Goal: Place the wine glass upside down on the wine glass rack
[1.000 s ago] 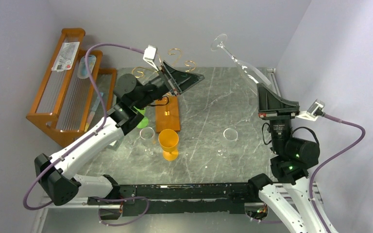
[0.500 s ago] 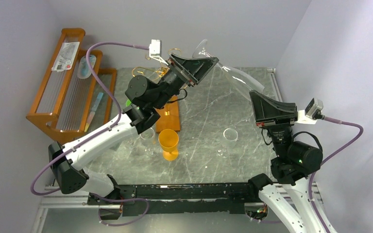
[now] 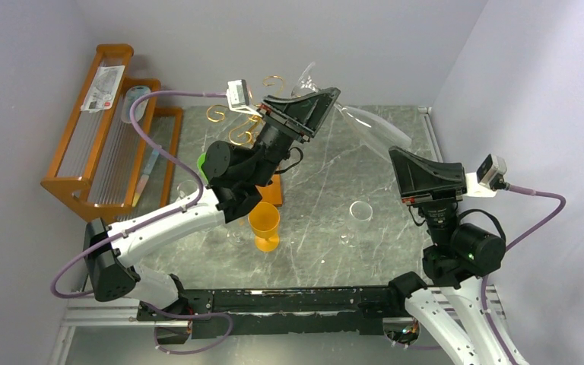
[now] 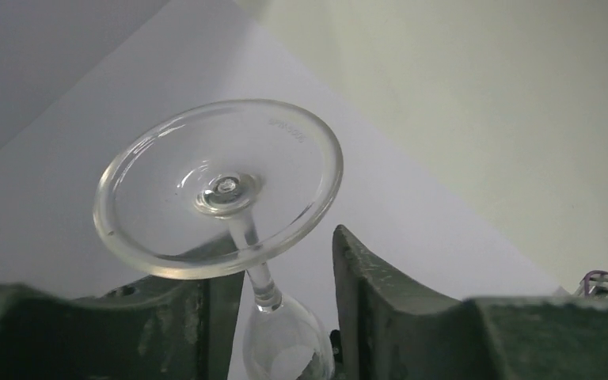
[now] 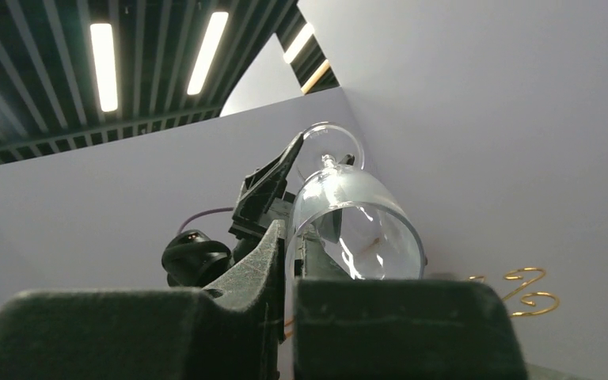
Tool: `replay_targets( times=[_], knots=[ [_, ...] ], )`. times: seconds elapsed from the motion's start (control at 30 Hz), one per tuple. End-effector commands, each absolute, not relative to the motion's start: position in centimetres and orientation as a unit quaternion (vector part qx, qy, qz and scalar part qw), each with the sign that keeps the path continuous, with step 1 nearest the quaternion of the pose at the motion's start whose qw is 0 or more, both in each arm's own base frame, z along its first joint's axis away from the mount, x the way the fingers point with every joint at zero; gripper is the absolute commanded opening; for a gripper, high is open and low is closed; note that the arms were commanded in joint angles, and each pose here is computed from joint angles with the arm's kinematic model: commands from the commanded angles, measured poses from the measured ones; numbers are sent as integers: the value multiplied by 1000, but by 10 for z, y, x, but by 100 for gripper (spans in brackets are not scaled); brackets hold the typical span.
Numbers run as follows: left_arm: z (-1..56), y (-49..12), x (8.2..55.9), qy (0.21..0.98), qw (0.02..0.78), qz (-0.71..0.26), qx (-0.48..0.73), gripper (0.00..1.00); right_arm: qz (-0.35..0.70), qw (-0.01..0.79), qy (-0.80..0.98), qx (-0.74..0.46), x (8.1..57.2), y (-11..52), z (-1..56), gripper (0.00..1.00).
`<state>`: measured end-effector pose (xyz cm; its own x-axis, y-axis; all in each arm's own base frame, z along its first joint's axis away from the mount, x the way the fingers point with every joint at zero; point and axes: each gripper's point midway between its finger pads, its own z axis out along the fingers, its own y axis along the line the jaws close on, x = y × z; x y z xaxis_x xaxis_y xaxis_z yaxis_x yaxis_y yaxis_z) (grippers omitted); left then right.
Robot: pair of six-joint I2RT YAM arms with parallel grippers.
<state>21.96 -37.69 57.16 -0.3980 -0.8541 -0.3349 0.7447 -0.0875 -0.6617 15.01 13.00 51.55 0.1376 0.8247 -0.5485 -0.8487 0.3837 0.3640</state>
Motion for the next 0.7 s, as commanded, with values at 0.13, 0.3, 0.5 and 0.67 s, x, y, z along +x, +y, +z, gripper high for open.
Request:
replay_targets(
  times=[0.13, 0.3, 0.5, 0.67],
  knots=[
    [600, -335, 208, 294, 605, -733, -100, 23, 553, 751, 361, -26, 147, 133, 508, 0],
    [599, -329, 207, 279, 618, -727, -104, 28, 540, 755, 370, -24, 149, 131, 504, 0],
    [604, -321, 205, 264, 640, -715, -99, 6, 537, 743, 397, -40, 153, 139, 498, 0],
    [603, -323, 202, 278, 655, -698, -76, 5, 510, 729, 455, -29, 166, 141, 483, 23]
  ],
)
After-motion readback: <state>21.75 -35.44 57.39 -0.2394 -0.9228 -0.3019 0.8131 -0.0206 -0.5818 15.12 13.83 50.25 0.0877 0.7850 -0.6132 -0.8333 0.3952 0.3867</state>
